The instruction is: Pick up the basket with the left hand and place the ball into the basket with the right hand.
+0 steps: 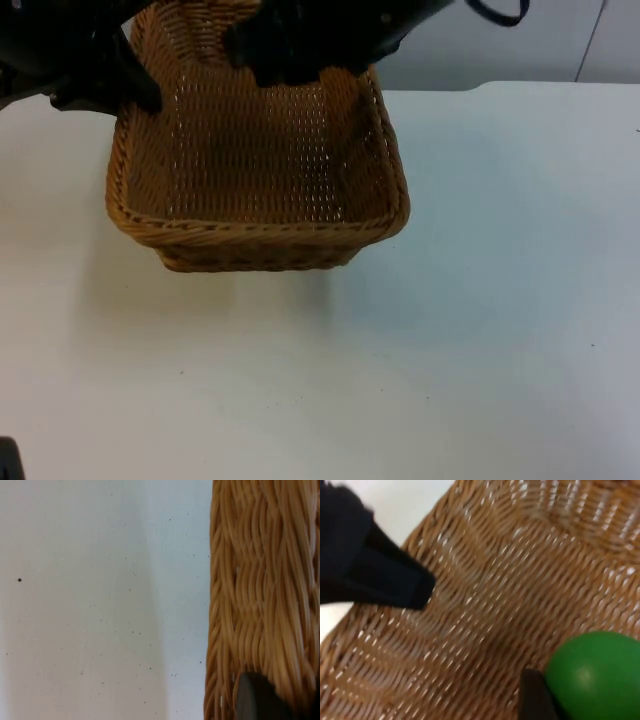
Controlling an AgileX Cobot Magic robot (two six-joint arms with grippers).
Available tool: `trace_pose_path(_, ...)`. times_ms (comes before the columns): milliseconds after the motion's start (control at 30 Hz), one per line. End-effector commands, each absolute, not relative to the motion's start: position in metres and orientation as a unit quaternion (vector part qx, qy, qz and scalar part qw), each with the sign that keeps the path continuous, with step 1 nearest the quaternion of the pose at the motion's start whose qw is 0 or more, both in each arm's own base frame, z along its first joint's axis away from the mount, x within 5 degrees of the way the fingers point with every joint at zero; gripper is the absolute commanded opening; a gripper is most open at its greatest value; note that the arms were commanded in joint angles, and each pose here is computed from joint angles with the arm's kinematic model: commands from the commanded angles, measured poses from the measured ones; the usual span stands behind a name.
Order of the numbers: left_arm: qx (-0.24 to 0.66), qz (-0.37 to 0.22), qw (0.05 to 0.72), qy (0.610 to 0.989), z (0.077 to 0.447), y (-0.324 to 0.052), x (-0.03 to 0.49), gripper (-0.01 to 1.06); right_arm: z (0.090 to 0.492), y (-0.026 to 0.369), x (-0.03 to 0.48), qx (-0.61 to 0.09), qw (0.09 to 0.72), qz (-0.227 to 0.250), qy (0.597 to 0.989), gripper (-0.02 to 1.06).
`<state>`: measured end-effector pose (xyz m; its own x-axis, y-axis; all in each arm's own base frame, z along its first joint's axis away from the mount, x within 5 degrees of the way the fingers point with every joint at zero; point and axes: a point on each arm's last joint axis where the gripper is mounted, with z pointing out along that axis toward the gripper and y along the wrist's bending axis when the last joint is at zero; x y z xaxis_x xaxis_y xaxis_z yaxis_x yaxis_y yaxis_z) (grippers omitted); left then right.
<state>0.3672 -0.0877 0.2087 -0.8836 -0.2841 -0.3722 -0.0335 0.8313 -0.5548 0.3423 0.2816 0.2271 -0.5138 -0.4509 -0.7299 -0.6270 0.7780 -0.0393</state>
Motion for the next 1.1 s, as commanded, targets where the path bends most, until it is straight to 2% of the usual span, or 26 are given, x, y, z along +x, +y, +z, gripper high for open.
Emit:
trace_pose_path(0, -0.097, -0.288, 0.238, 0.922, 0.217, -0.087, 0.369, 0.0, 0.221, 0.287, 0.342, -0.323, 0.378, 0.115, 0.86, 0.0)
trace_pose_path(167, -0.097, -0.289, 0.237, 0.923, 0.217, -0.087, 0.368, 0.0, 0.209, 0.292, 0.343, -0.325, 0.373, 0.124, 0.86, 0.0)
trace_pose_path(700, -0.098, -0.289, 0.237, 0.922, 0.217, -0.088, 0.368, 0.0, 0.21, 0.295, 0.346, -0.324, 0.396, 0.132, 0.849, 0.0)
trace_pose_path(767, -0.097, -0.29, 0.236, 0.922, 0.217, -0.088, 0.368, 0.0, 0.211, 0.295, 0.346, -0.324, 0.398, 0.133, 0.848, 0.05)
trace_pose_path(800, -0.097, -0.29, 0.236, 0.922, 0.217, -0.088, 0.368, 0.0, 0.211, 0.296, 0.347, -0.325, 0.402, 0.134, 0.846, 0.11)
trace_pose_path(900, -0.097, -0.29, 0.235, 0.923, 0.217, -0.088, 0.368, 0.0, 0.212, 0.297, 0.348, -0.324, 0.41, 0.137, 0.842, 0.36)
trace_pose_path(933, -0.097, -0.29, 0.235, 0.923, 0.217, -0.088, 0.368, 0.0, 0.212, 0.297, 0.348, -0.324, 0.41, 0.137, 0.842, 0.36)
trace_pose_path(1000, -0.096, -0.291, 0.234, 0.923, 0.217, -0.088, 0.368, 0.0, 0.213, 0.297, 0.348, -0.322, 0.413, 0.138, 0.841, 0.5)
trace_pose_path(1067, -0.096, -0.291, 0.233, 0.923, 0.217, -0.088, 0.368, 0.0, 0.213, 0.297, 0.348, -0.322, 0.412, 0.139, 0.841, 0.53)
